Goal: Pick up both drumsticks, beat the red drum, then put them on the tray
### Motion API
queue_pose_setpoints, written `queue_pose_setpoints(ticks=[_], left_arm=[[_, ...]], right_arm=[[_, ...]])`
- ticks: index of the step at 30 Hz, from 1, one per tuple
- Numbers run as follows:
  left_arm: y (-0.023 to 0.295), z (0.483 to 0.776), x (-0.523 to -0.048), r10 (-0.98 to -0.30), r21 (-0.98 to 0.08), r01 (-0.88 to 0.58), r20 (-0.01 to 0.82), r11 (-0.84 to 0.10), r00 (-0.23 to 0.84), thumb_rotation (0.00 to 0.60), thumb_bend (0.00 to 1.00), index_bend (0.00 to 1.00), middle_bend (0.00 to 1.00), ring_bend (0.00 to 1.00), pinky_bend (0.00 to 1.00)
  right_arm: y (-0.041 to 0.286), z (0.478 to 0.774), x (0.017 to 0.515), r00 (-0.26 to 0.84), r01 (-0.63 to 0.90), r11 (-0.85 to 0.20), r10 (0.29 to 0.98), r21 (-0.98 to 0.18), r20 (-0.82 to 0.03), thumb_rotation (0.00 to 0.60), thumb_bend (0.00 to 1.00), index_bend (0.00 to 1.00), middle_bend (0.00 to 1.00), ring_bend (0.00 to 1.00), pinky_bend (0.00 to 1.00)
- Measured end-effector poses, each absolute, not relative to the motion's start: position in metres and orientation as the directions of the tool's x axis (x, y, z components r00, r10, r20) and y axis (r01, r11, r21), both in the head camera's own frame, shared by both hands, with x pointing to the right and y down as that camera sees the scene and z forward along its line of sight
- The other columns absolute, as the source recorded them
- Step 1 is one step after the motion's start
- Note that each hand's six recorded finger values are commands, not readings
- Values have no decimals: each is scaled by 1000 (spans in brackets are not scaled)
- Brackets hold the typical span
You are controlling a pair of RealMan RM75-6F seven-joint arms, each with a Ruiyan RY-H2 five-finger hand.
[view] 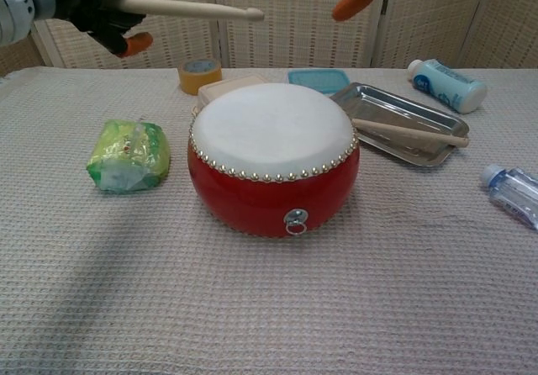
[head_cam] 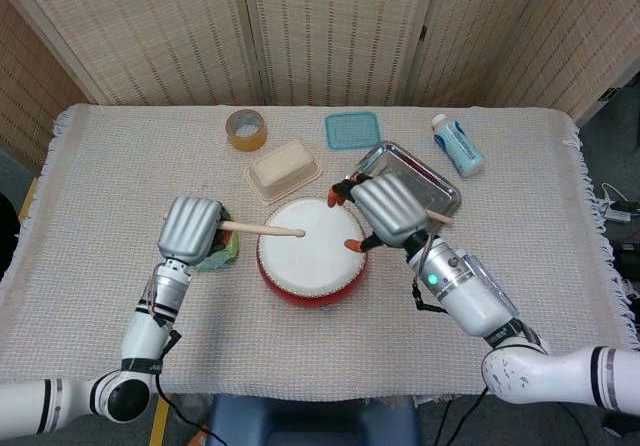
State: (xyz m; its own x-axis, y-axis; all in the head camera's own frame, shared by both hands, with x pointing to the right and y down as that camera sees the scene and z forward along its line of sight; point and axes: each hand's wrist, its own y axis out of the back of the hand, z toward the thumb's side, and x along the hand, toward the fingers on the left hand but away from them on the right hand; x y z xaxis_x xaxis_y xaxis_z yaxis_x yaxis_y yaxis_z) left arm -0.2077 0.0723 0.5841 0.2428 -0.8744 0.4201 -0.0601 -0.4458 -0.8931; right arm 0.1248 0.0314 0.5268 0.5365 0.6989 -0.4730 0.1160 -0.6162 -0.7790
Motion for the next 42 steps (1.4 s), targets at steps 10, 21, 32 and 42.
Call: queue_pose_setpoints(ticks=[10,21,32,42], left_arm=[[70,587,-188,-872,-888,-37,442,-459,211,600,489,987,1000,1000,1000],[73,581,-167,-885,-906,5,415,-424,211,600,488,985,1000,1000,1000],[77,579,-156,-896,-924,50,381,-380,230,600,488,985,1000,1000,1000],[80,577,-150,-902,-933,70,358,-352,243,600,487,984,1000,1000,1000]], right_arm=[[41,541,65,554,80,-653,657,-753,-511,600,69,410,401,335,594],[38,555,36,527,85,-652,671,-753,-521,600,69,470,462,378,601],[34,561,32,508,130,-651,691,-748,-514,600,74,575,583,472,629],[34,561,26,509,153,-644,702,-750,-499,600,93,634,654,538,655]])
